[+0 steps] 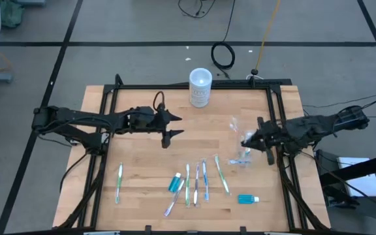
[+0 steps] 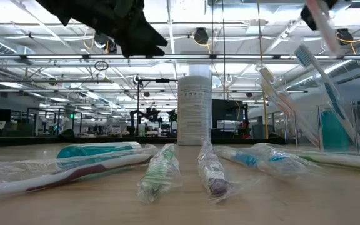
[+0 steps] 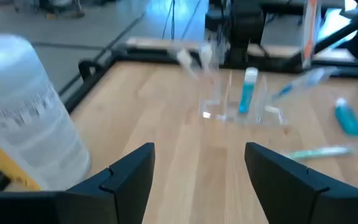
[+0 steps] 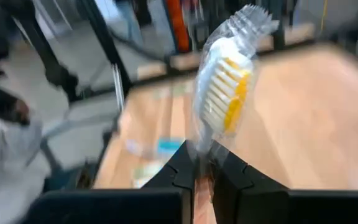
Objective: Pick & Place toothbrushing station
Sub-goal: Put the orange toothbrush into the transparent organizer, then put the left green toothbrush into the transparent organizer
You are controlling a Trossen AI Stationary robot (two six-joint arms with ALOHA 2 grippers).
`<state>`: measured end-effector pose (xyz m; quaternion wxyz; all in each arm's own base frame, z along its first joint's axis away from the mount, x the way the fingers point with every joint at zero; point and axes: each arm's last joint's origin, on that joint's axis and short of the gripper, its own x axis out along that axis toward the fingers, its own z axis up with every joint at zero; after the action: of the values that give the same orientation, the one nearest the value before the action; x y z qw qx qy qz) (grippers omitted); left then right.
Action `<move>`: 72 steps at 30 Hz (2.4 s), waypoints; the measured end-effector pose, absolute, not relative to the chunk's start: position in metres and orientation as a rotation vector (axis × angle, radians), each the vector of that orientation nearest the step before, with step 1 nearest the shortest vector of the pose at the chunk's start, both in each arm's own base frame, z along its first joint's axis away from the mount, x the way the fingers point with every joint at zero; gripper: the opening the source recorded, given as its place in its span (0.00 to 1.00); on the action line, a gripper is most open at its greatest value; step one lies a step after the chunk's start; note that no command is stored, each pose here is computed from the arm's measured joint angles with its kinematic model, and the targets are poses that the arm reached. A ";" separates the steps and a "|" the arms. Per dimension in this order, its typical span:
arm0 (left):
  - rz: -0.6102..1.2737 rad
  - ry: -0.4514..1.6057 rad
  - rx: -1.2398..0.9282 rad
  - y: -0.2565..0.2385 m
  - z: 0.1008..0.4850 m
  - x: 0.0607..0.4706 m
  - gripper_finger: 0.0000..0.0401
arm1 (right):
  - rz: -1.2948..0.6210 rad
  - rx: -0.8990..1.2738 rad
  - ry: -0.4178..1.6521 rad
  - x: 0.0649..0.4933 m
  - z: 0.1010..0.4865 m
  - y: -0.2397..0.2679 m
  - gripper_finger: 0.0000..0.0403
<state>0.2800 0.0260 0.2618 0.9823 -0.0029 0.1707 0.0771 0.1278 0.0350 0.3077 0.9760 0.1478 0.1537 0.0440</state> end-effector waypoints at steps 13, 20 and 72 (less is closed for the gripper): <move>0.155 0.391 -0.011 0.026 0.249 0.288 0.64 | 0.037 0.308 0.484 0.126 0.242 0.041 0.06; 0.047 0.395 -0.092 0.023 0.248 0.288 0.64 | 0.052 0.201 0.544 0.126 0.202 0.042 0.06; 0.078 0.888 -0.611 -0.042 0.161 0.301 0.64 | -0.143 -0.167 -0.485 0.175 0.263 0.030 0.29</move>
<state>0.3009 -0.0415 0.1613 0.8576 -0.2908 0.4225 0.0370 0.1747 0.0299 0.2635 0.9648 -0.0824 -0.2396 -0.0705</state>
